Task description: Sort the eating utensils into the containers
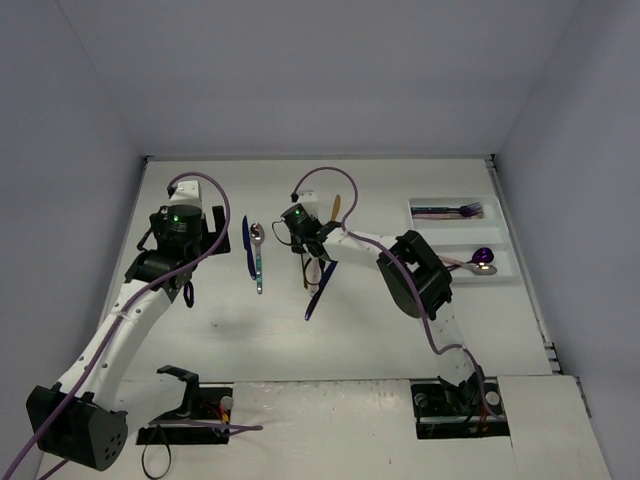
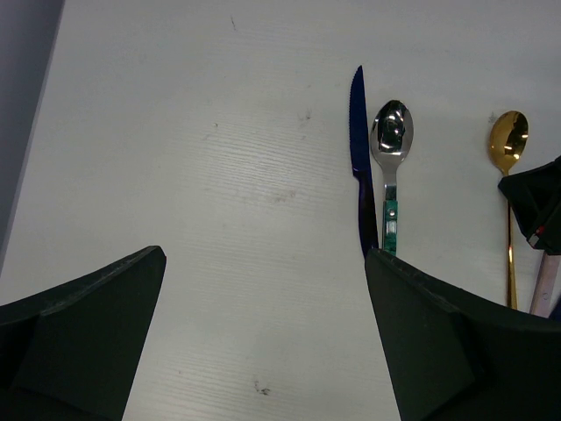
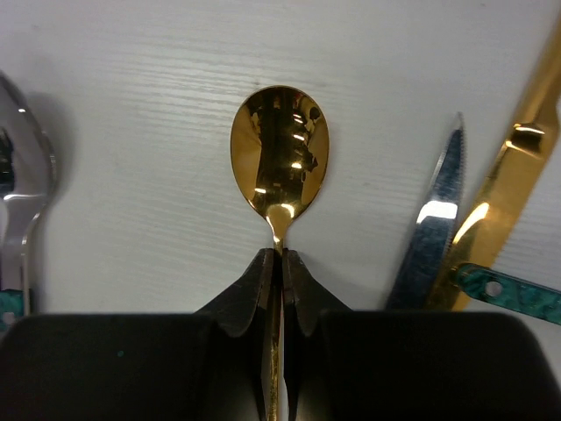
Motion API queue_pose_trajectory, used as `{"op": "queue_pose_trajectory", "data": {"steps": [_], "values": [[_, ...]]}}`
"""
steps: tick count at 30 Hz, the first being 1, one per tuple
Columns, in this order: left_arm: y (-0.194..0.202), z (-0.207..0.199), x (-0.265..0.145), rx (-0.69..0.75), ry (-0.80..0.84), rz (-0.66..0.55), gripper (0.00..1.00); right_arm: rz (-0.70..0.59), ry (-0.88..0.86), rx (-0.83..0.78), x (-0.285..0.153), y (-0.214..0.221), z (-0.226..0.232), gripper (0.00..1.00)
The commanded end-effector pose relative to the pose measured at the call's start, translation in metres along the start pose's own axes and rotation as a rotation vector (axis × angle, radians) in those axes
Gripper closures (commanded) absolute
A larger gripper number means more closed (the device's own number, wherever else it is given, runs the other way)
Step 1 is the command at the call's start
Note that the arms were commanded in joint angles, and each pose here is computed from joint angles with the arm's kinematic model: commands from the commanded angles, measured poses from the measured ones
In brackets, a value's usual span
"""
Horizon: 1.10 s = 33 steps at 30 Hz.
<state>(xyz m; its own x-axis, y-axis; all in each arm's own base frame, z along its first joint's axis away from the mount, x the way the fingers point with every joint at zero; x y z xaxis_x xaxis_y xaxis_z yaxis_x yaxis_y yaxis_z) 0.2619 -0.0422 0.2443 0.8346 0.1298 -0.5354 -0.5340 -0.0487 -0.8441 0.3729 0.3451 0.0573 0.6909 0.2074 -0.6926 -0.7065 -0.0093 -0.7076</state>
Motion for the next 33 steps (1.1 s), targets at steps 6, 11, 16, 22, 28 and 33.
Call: {"op": "queue_pose_trajectory", "data": {"steps": [6, 11, 16, 22, 28, 33], "values": [[-0.015, 0.003, -0.004, -0.019, -0.008, -0.059, 0.03, -0.203, -0.158, 0.065, -0.055, -0.093, 0.049, 1.00], [-0.016, 0.004, -0.006, -0.021, -0.013, -0.068, 0.03, -0.349, 0.023, 0.217, -0.083, -0.133, -0.004, 1.00], [-0.017, 0.004, -0.008, -0.025, -0.007, -0.074, 0.03, -0.374, 0.243, 0.465, -0.094, -0.124, -0.113, 1.00], [-0.017, 0.003, -0.009, -0.028, 0.000, -0.079, 0.03, -0.494, 0.495, 0.779, -0.135, -0.107, -0.243, 1.00], [-0.017, 0.003, -0.009, -0.030, 0.001, -0.078, 0.03, -0.549, 0.685, 1.001, -0.162, -0.070, -0.335, 1.00], [-0.017, 0.002, -0.008, -0.028, 0.005, -0.072, 0.03, -0.543, 0.764, 1.086, -0.167, -0.050, -0.370, 1.00]]}}
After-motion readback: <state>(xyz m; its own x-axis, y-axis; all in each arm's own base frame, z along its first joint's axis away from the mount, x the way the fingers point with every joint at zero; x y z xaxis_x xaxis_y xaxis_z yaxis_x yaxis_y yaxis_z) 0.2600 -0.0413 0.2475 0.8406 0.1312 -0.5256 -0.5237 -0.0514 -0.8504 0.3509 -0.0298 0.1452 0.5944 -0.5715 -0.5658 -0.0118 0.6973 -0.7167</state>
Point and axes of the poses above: each gripper's point midway between its finger pads, its own x axis out along the fingers, its own z axis along the line the jaws close on, y = z × x, the point moved 6 cm from there along -x, back along the fingers, and after that the axes turned 2 degrees about x, right-handed, at the moved point
